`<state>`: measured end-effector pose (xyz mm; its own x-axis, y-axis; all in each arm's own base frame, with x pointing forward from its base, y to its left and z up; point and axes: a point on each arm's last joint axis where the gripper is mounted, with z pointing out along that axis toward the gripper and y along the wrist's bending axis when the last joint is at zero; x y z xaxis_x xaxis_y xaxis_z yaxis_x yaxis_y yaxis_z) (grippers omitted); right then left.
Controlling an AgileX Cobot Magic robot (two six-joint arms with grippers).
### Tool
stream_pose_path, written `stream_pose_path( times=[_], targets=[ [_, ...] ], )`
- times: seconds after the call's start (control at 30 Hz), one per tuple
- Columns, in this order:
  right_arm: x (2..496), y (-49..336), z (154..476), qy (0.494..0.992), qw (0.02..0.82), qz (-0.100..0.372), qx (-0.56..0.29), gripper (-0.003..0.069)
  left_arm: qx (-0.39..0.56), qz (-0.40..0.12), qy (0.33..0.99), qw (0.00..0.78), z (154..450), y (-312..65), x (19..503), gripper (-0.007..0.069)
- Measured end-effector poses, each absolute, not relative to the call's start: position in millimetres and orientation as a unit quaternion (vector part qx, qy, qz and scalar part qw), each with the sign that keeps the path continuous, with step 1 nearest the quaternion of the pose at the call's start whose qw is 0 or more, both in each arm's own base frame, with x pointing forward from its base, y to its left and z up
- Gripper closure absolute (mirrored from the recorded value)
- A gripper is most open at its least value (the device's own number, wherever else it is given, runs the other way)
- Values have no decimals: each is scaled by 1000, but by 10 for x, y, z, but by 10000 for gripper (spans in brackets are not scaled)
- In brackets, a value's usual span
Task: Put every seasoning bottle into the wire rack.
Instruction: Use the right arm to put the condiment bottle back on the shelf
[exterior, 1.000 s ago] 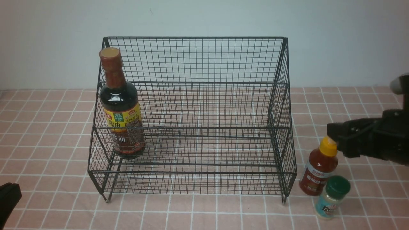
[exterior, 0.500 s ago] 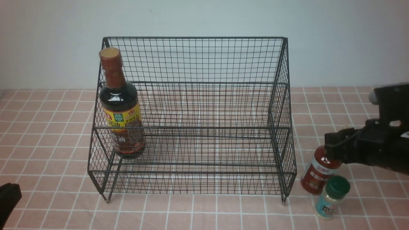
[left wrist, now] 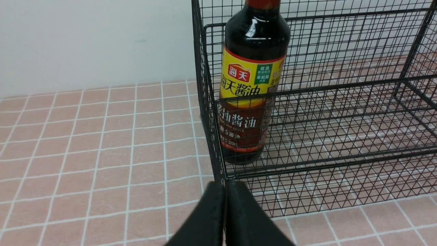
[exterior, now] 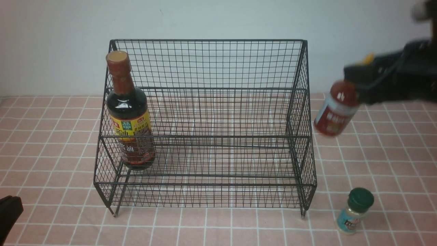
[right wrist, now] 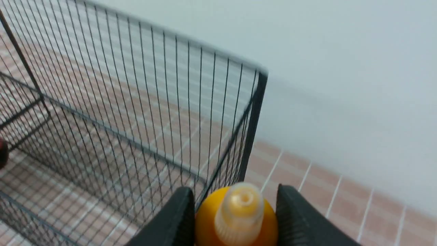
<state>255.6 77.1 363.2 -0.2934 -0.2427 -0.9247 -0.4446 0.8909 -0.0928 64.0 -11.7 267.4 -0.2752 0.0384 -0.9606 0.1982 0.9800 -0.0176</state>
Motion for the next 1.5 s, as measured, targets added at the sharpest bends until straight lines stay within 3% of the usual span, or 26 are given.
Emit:
stream_pose_path(
  times=[0.23,0.53,0.73,1.13,1.5],
  targets=[
    [2457,786,4153,774,583,111,-221,374,74,-67,796,597,2674,-117,640,632],
    [2411,969,4276,755,583,191,-230,374,74,-67,795,598,2675,-118,640,632],
    [2596,1254,4033,761,548,212,-274,374,74,-67,795,598,2675,-118,640,632],
    [3099,1422,3421,812,480,203,-263,374,74,-67,795,598,2675,-118,640,632],
    [3226,1481,3160,829,443,202,-273,374,74,-67,795,598,2675,-118,640,632]
  ],
)
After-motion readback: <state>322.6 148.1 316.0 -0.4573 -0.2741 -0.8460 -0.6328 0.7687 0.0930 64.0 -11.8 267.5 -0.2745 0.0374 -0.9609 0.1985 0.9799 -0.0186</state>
